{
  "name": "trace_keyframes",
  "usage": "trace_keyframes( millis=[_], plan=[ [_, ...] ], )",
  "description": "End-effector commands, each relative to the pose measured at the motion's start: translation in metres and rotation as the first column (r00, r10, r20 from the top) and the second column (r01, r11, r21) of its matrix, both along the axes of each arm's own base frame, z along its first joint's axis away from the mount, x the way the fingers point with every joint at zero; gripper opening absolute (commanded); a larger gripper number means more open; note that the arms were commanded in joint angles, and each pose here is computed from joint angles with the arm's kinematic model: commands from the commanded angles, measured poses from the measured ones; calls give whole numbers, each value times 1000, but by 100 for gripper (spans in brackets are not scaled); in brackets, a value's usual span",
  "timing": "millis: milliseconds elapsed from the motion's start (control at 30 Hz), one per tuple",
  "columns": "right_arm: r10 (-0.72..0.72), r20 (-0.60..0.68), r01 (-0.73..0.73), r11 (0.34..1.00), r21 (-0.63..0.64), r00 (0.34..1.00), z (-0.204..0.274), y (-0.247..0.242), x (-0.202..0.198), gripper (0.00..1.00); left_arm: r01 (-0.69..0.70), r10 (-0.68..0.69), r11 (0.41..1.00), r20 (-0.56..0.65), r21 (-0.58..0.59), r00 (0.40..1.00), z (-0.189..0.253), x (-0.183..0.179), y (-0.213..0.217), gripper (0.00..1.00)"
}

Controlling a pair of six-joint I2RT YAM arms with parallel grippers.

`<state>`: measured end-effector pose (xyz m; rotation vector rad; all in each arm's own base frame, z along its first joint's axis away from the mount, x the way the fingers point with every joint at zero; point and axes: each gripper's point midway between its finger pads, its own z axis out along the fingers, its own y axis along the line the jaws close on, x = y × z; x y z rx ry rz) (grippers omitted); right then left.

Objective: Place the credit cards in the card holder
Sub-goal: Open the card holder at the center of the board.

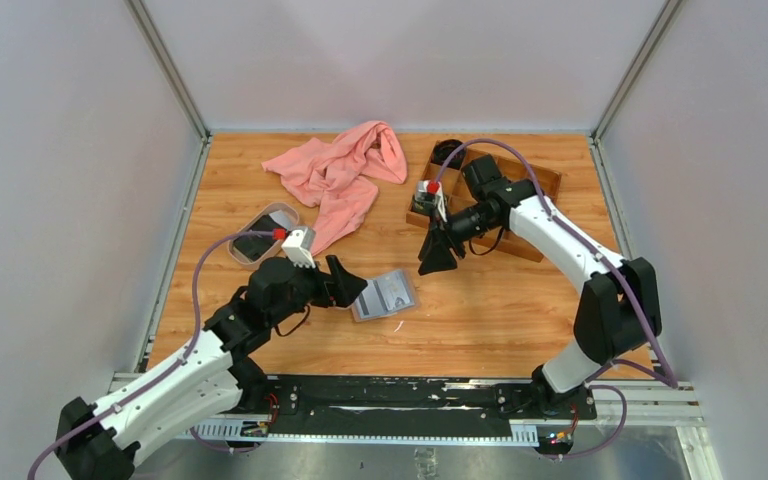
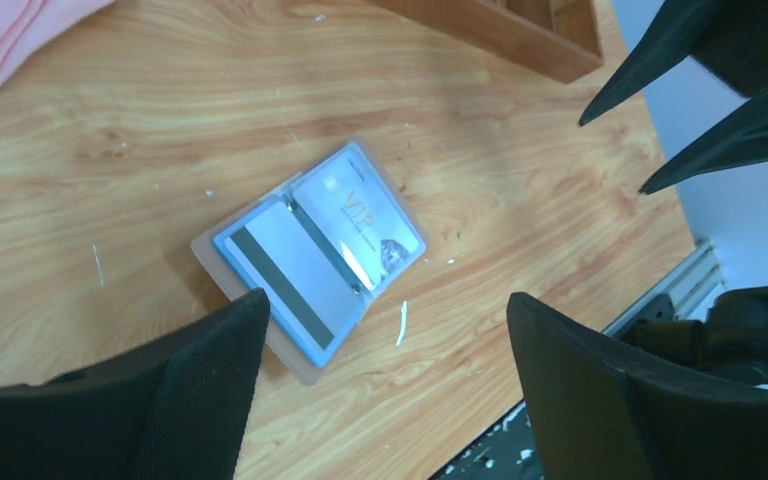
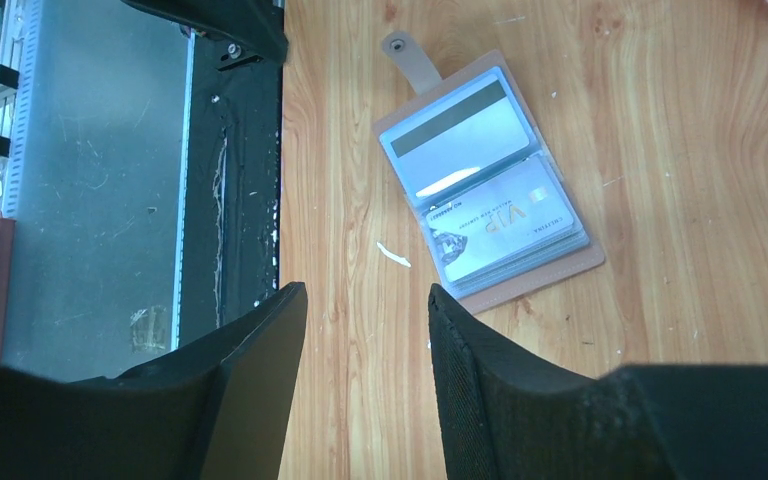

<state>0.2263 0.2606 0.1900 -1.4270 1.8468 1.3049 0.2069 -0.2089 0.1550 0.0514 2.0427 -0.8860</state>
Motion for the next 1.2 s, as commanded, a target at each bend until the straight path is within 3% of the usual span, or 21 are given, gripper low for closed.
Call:
trace_keyframes(
  millis=[0, 167, 500, 567, 1033, 1167],
  plan=[
    [23, -32, -23, 1000, -2, 999, -9, 1, -6, 52, -18, 18, 1000, 17, 4, 1000, -4, -5, 11, 96],
    [15, -57, -17, 999, -32, 998, -20, 4, -5, 52, 29, -36, 993, -66, -116, 997, -13, -16, -7, 95],
    [16, -107, -29, 992, -125, 994, -48, 14, -7, 52, -20, 11, 999, -271, -30, 963, -60, -11, -14, 69],
    [18, -126, -35, 990, -140, 992, -54, 17, -9, 52, -15, 11, 1000, -279, -10, 960, -63, -8, -17, 64],
    [55, -185, -92, 976, -199, 981, -78, 32, -22, 51, -15, 31, 999, -315, 52, 949, -80, 6, -24, 60],
    [54, -205, -96, 974, -203, 977, -81, 34, -23, 51, 4, 16, 998, -328, 59, 945, -84, 8, -29, 54]
  ],
)
